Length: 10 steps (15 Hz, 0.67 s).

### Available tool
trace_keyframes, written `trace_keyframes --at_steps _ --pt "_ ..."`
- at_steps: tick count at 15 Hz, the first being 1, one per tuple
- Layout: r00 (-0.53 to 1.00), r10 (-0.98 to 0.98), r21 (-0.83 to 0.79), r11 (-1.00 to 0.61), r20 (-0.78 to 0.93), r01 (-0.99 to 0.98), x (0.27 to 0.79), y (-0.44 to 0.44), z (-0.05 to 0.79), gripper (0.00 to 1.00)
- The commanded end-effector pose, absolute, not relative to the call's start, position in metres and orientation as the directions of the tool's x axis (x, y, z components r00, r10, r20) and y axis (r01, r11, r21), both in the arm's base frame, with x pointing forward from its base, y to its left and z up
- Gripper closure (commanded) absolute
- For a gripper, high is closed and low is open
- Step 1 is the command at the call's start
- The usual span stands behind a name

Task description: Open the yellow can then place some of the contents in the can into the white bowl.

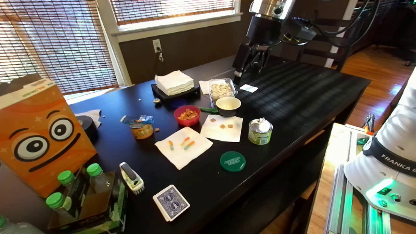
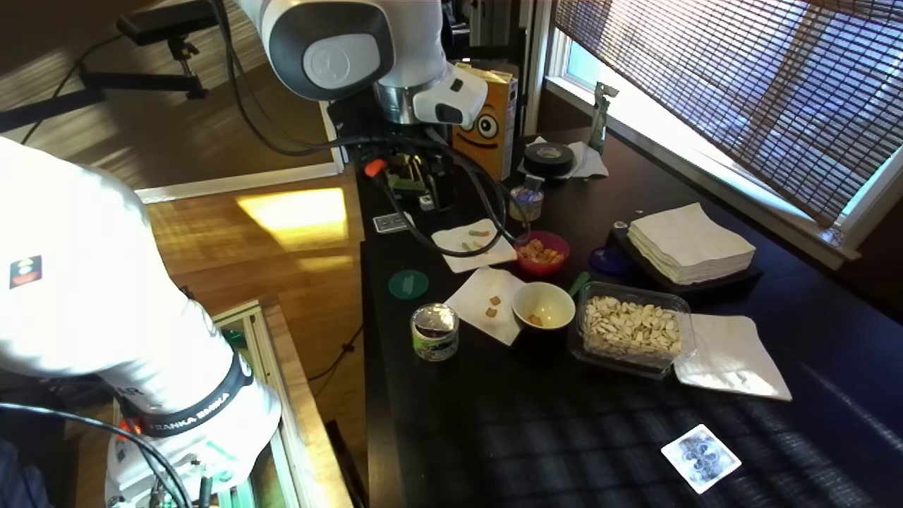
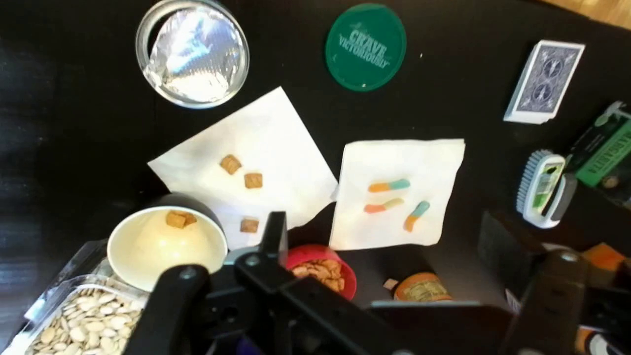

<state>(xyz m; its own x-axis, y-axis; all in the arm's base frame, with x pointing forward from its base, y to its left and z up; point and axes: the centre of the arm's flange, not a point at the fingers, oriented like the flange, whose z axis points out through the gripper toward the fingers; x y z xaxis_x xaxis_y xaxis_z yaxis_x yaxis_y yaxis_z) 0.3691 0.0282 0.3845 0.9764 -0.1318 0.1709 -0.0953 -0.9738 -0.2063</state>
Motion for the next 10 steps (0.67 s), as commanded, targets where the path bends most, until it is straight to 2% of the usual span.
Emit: trace_keyframes --at_steps 1,4,9,10 --pt "0.959 -0.123 -0.172 -0.982 0.254 -0.08 0.355 0.02 0.341 0.0" --pt "0.963 -0.138 -0.155 -0.983 0.231 -0.104 0.351 0.007 0.323 0.0" --pt "0.993 -0.107 -0.223 -0.97 0.045 -0.095 0.336 -0.007 0.306 0.0" --pt "0.985 -0.145 -0.191 -0.974 0.094 -0.125 0.384 -0.002 0.322 0.0"
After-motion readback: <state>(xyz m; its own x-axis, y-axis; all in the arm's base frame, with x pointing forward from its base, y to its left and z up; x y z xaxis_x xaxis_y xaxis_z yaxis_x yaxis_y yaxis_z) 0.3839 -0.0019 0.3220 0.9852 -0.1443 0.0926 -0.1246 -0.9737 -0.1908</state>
